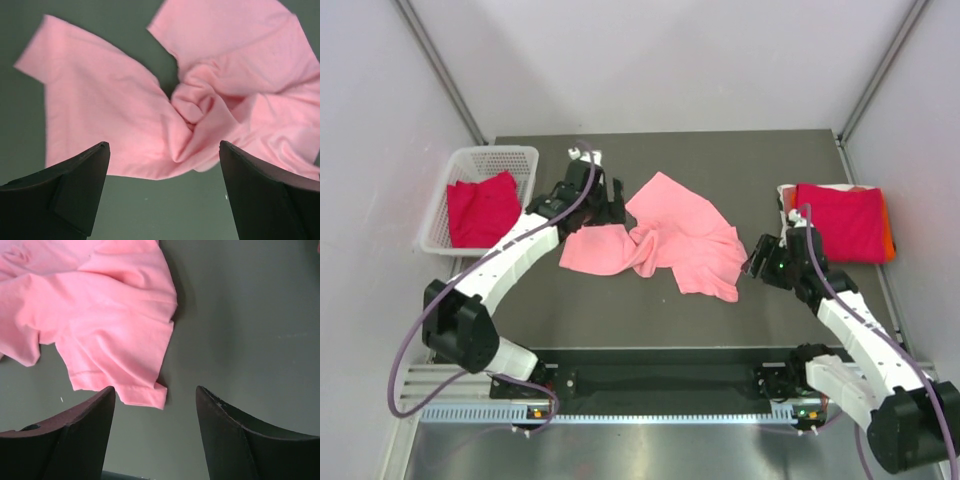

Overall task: Fold and stack the t-shirts
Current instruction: Flatten the tshirt out

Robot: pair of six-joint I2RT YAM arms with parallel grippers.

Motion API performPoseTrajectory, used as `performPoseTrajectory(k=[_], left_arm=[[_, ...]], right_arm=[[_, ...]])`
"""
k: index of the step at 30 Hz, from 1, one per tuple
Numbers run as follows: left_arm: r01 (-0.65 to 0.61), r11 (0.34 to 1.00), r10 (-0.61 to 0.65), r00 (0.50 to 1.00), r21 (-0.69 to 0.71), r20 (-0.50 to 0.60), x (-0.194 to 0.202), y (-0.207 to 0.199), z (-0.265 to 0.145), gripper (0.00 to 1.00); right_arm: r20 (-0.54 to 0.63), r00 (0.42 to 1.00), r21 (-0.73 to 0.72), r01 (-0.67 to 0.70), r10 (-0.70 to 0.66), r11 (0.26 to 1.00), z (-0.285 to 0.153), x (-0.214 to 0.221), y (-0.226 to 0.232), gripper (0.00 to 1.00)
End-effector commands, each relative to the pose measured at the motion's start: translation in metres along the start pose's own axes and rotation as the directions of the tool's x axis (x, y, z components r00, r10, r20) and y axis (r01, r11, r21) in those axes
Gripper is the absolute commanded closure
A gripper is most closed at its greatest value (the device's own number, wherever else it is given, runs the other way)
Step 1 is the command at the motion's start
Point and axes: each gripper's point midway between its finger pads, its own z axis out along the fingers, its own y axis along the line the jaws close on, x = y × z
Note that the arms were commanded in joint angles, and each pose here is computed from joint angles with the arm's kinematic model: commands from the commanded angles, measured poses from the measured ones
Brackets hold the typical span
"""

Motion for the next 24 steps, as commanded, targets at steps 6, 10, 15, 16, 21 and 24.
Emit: performPoseTrajectory(k=[6, 10, 15, 16, 21, 24], left_arm=[[0.261, 0.948, -0.249, 0.965, -0.181, 0.087, -0.002, 0.079, -0.010, 0.09], [0.329, 0.916, -0.313, 0.944, -0.228, 0.104, 0.015, 0.107, -0.009, 0.10], [0.417, 0.886, -0.376, 0.902, -0.204, 0.210, 0.011, 0.119, -0.022, 0.14], [0.426, 0.879, -0.384, 0.899, -0.213, 0.213, 0.015, 0.123, -0.023, 0.14], [0.455, 0.861, -0.398, 0.882, -0.228, 0.254, 0.013, 0.132, -0.031, 0.17], [0.464, 0.847, -0.402, 0.878, -0.259, 0.258, 0.016, 0.139, -0.033, 0.19]], right_arm=[[-0.007, 1.000, 0.008, -0.020, 0.020, 1.000, 0.005, 0.027, -0.002, 0.40], [-0.023, 1.000, 0.034, -0.017, 0.018, 0.999, 0.014, 0.038, -0.007, 0.44], [-0.055, 0.998, 0.043, -0.010, 0.013, 0.999, 0.026, 0.047, -0.005, 0.53], [-0.065, 0.998, 0.037, -0.003, 0.005, 0.999, 0.027, 0.051, -0.002, 0.53], [-0.097, 0.995, 0.031, 0.000, 0.003, 1.000, 0.039, 0.063, 0.004, 0.55], [-0.107, 0.994, 0.049, 0.001, 0.005, 0.999, 0.043, 0.068, 0.002, 0.57]])
